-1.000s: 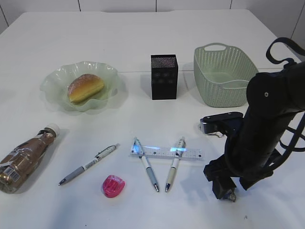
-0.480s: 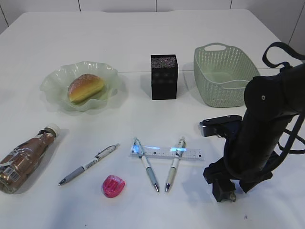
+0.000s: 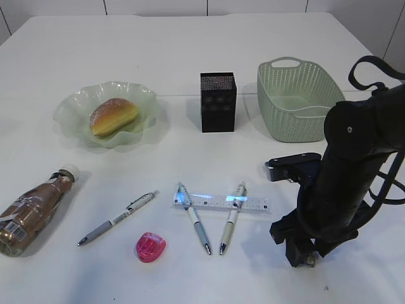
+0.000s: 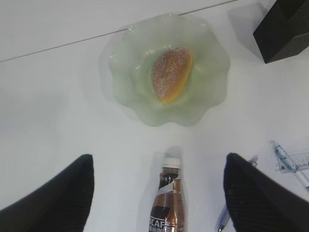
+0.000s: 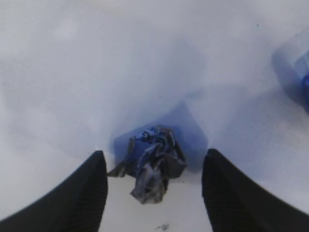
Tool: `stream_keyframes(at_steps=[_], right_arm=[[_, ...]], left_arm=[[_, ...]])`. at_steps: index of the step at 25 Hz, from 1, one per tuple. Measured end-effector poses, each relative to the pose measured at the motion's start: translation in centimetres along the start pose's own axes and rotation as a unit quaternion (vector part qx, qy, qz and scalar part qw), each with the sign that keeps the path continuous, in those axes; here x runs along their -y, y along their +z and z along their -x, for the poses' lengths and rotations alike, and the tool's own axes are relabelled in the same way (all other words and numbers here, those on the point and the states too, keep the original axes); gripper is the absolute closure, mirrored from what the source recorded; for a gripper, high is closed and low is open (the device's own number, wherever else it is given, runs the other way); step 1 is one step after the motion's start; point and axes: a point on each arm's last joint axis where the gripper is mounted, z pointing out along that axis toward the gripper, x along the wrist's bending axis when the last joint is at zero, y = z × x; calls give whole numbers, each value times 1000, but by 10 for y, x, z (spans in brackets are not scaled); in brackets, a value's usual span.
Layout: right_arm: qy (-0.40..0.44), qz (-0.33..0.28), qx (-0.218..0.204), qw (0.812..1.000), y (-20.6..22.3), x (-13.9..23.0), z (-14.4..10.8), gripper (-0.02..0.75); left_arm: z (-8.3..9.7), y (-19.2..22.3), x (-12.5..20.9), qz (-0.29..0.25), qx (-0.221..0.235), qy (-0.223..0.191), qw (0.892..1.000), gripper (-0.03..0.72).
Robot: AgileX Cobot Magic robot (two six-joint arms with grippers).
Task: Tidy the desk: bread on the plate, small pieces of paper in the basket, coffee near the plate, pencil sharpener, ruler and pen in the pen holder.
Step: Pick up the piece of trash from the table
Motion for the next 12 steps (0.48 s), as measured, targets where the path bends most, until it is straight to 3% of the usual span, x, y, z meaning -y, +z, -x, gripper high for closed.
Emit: stream_keyframes(at_steps=[3, 5, 12], right_arm=[[0, 1, 0, 1000, 0, 0, 0, 300], [0, 1, 0, 1000, 0, 0, 0, 417], [0, 1, 0, 1000, 0, 0, 0, 542]], left_arm=[[0, 0, 0, 0, 0, 0, 1000, 96], [0, 0, 0, 0, 0, 0, 1000, 96], [2, 0, 0, 1, 12, -4, 1000, 96]])
